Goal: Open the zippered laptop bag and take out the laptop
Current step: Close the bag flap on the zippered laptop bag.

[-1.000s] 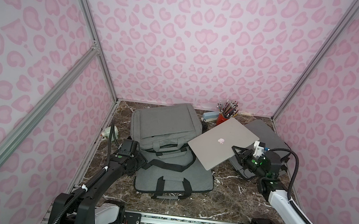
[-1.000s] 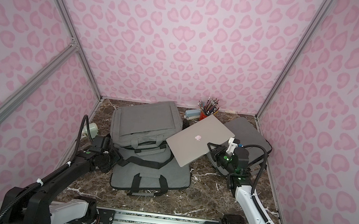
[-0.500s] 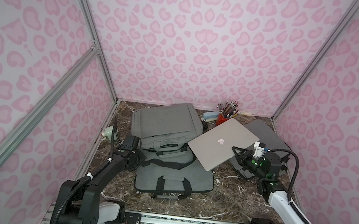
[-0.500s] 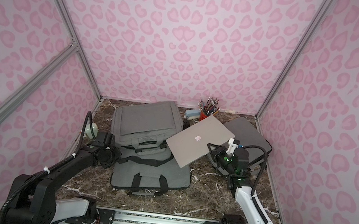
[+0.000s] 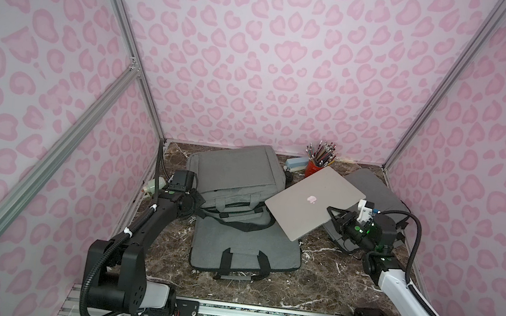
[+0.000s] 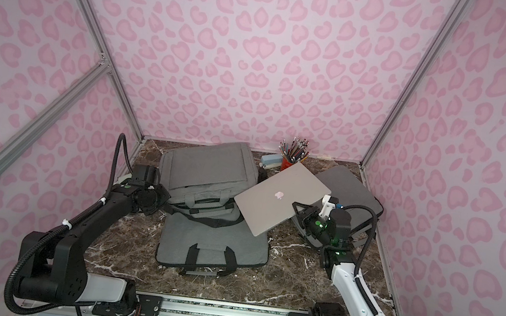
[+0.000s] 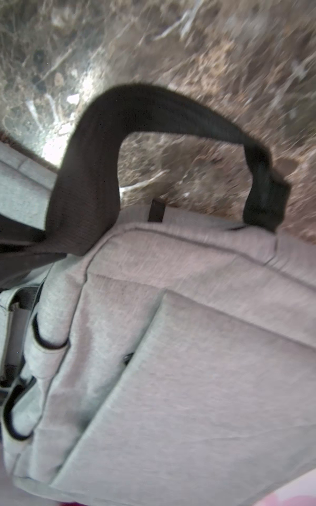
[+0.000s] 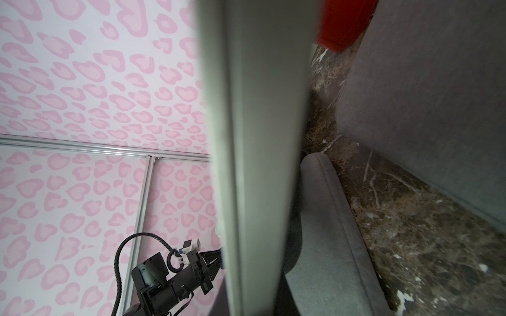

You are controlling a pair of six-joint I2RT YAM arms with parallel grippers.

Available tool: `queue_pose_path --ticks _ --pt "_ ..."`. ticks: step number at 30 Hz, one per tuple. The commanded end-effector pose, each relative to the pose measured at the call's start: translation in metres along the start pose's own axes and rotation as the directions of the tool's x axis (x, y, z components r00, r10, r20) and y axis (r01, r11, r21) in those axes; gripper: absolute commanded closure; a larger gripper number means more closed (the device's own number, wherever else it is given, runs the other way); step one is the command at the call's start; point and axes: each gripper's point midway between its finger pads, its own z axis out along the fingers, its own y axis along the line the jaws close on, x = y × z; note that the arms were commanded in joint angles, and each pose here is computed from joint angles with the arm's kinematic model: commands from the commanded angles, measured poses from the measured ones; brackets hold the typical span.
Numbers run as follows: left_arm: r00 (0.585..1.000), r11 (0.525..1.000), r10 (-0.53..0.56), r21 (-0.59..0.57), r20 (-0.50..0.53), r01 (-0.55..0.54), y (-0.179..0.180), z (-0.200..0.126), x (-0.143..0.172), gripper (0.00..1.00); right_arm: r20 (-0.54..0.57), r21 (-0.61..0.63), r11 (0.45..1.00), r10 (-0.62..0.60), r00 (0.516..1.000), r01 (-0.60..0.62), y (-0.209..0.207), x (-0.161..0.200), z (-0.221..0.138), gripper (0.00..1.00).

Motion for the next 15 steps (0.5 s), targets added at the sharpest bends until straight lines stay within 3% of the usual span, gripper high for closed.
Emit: queue_pose_path --ticks 1,9,15 --pt "0.999 0.999 -0.001 0.032 0.043 0.0 -0.014 -0.003 -0.025 0.91 0.036 -0.137 0.987 -0.085 0.996 0.089 0.035 -0.009 -0.002 1.0" --pt "1.0 0.999 -0.019 0.032 -0.022 0.02 -0.021 0.028 -0.045 0.88 0.034 -0.137 0.987 -0.077 0.996 0.081 0.032 -0.008 -0.001 1.0" --pt "0.998 0.999 -0.001 -0.033 -0.057 -0.001 -0.009 0.049 -0.043 0.71 0.026 -0.127 0.988 -0.082 0.996 0.085 0.029 -0.007 -0.001 1.0"
